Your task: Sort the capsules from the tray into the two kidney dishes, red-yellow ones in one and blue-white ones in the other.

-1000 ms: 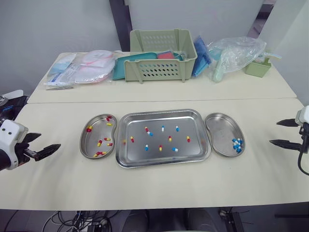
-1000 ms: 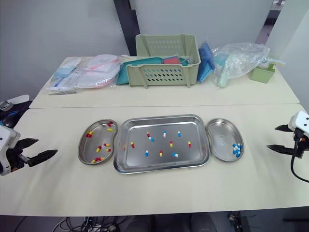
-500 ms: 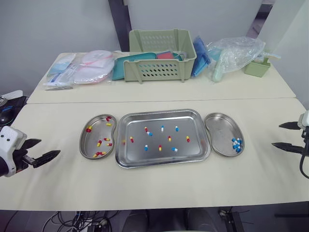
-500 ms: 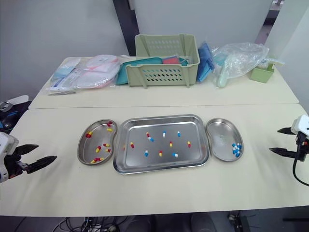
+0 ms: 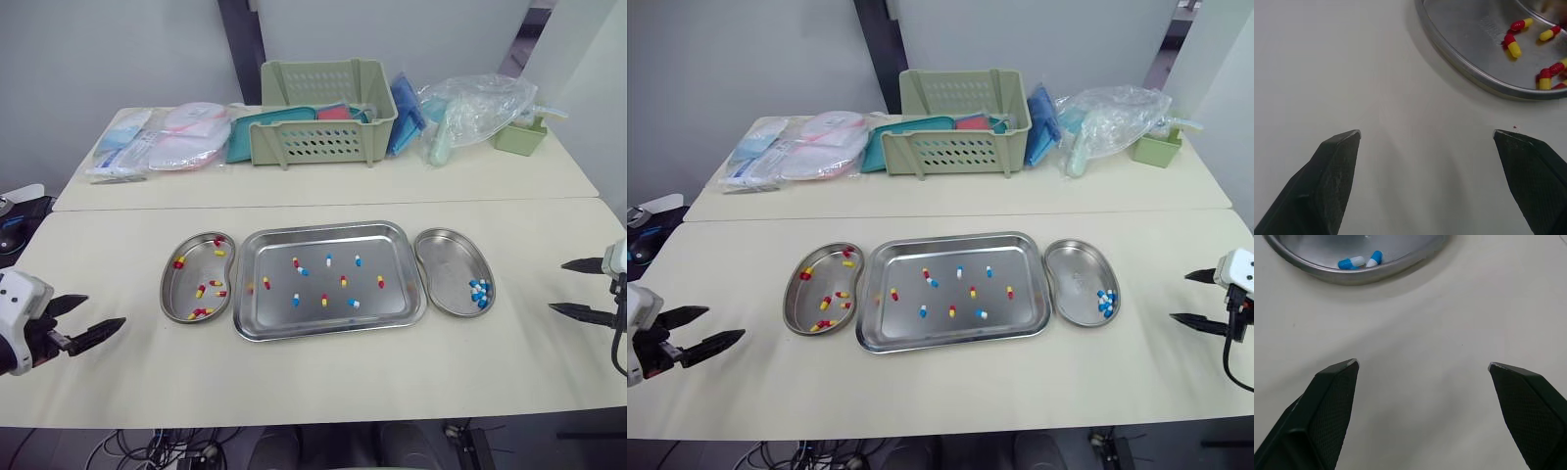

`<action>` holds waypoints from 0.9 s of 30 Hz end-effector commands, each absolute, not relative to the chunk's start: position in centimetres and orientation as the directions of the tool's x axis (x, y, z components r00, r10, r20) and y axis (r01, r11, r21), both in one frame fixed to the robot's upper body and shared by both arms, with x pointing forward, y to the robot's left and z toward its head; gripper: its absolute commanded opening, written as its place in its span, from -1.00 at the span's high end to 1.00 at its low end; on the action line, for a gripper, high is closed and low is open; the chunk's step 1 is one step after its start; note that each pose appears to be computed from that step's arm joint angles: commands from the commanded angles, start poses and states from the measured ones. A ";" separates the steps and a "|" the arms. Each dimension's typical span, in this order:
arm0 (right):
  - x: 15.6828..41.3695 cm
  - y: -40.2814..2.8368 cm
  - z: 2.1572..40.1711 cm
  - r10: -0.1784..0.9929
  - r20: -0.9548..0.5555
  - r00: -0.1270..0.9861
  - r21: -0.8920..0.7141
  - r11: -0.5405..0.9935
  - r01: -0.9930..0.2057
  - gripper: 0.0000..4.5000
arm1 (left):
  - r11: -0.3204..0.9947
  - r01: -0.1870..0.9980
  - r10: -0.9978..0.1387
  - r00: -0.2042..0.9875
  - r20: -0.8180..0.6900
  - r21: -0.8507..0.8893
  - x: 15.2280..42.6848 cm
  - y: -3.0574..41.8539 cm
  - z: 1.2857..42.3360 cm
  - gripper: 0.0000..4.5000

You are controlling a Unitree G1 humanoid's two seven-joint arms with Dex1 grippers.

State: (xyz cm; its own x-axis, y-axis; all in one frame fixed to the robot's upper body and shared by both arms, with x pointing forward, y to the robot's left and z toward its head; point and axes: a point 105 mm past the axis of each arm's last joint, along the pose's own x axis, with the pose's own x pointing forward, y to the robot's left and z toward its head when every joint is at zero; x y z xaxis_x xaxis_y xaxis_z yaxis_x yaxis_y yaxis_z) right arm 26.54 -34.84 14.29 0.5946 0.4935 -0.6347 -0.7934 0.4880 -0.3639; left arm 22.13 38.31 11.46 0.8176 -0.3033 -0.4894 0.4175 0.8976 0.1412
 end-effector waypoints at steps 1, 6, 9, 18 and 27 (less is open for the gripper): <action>25.3 -32.0 16.4 0.563 -0.574 0.594 -0.433 0.407 -0.804 -0.99 | 0.897 0.421 -0.325 0.833 -0.447 0.131 21.2 37.2 12.3 -1.00; 23.0 -26.0 17.2 0.696 -0.439 0.569 -0.466 0.365 -0.806 -0.99 | 0.915 0.394 -0.321 0.838 -0.442 0.082 18.8 35.9 11.1 -1.00; 21.9 -21.9 16.7 0.773 -0.356 0.526 -0.449 0.352 -0.821 -0.99 | 0.939 0.340 -0.293 0.867 -0.404 0.049 17.9 35.2 10.8 -1.00; 22.0 -13.7 14.1 0.877 -0.160 0.453 -0.341 0.381 -0.859 -0.99 | 0.954 0.293 -0.238 0.876 -0.419 0.071 15.2 33.7 9.9 -1.00; 21.3 -11.8 12.0 0.918 -0.172 0.358 -0.286 0.301 -0.910 -0.99 | 0.960 0.262 -0.203 0.892 -0.405 0.096 14.2 33.8 10.6 -1.00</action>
State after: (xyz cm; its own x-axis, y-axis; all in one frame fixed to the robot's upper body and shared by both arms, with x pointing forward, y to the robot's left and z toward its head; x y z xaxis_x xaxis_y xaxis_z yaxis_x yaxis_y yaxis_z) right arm 21.60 -12.32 11.57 0.3820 0.9051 -0.1867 -0.9077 0.3296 -0.2596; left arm 14.34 33.64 9.32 0.8737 -0.2130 -0.4374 0.2650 0.9623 0.0606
